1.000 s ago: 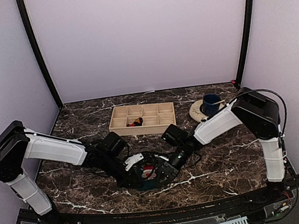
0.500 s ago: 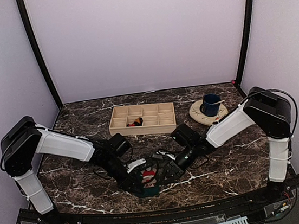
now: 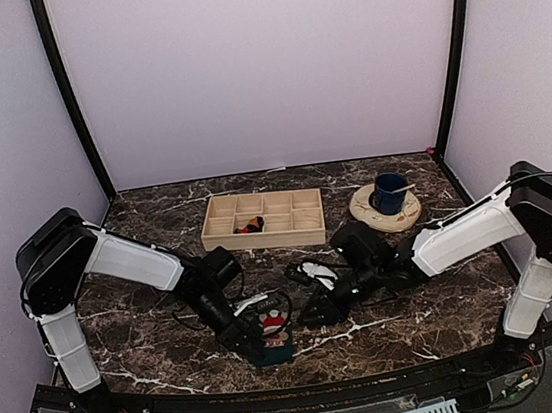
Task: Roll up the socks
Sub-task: Roll the sock at the center of the board.
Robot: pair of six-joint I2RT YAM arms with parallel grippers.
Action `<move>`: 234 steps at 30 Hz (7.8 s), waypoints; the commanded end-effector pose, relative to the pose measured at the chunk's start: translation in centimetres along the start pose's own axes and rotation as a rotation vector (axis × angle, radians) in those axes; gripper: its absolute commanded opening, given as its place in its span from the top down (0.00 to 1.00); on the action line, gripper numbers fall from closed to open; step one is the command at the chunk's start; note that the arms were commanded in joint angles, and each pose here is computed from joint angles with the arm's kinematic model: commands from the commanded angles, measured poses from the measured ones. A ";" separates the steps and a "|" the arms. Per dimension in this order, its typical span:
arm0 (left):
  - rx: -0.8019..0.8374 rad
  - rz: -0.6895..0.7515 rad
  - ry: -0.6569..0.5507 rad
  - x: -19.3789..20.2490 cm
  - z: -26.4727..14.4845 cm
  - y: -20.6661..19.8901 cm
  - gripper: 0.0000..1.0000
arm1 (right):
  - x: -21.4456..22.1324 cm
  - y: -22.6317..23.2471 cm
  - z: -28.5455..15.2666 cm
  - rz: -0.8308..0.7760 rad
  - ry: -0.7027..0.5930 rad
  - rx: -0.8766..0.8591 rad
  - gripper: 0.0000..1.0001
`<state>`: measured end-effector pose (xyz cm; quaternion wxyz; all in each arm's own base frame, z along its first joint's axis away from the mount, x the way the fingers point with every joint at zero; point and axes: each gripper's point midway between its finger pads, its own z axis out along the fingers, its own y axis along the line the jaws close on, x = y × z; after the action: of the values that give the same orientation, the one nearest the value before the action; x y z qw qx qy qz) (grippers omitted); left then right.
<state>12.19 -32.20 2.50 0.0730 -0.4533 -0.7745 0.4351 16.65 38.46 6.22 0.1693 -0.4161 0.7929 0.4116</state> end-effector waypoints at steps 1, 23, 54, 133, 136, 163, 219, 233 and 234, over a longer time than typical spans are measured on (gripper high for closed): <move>0.039 -0.028 0.027 0.6 0.0 -0.1 0.90 | 0.0 1.0 0.1 -0.178 -0.032 0.134 0.71; 0.070 -0.061 0.062 1.4 0.5 0.7 0.90 | 2.2 6.4 4.9 -0.615 0.107 0.224 0.61; 0.089 -0.084 0.067 1.3 0.6 1.0 0.89 | 4.6 5.1 7.1 -0.651 0.223 0.233 0.94; -0.493 0.417 -0.170 -1.9 -5.9 -1.5 0.63 | 4.5 4.0 4.6 0.199 0.139 -0.247 1.00; -0.494 0.459 -0.160 -2.1 -5.6 -1.9 0.62 | 4.6 4.1 4.5 0.229 0.133 -0.263 1.00; -0.561 0.759 0.110 -1.8 0.0 -1.3 0.59 | 5.8 4.3 4.6 0.294 0.148 -0.328 1.00; -0.480 0.470 0.341 -0.4 1.2 2.0 0.93 | 4.1 -2.6 -1.0 0.322 -0.062 -0.002 0.78; -0.194 0.290 0.276 -2.3 1.0 -0.8 0.93 | 4.0 -1.7 -3.5 0.104 -0.154 0.184 0.77; -0.181 0.281 0.276 -2.4 1.0 -0.8 0.93 | 4.0 -1.4 -3.4 0.067 -0.152 0.203 0.77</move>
<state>14.21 -35.42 2.77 0.0138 -0.6433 -0.7164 0.2697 15.60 32.58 4.04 0.1952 -0.2917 0.8435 0.4066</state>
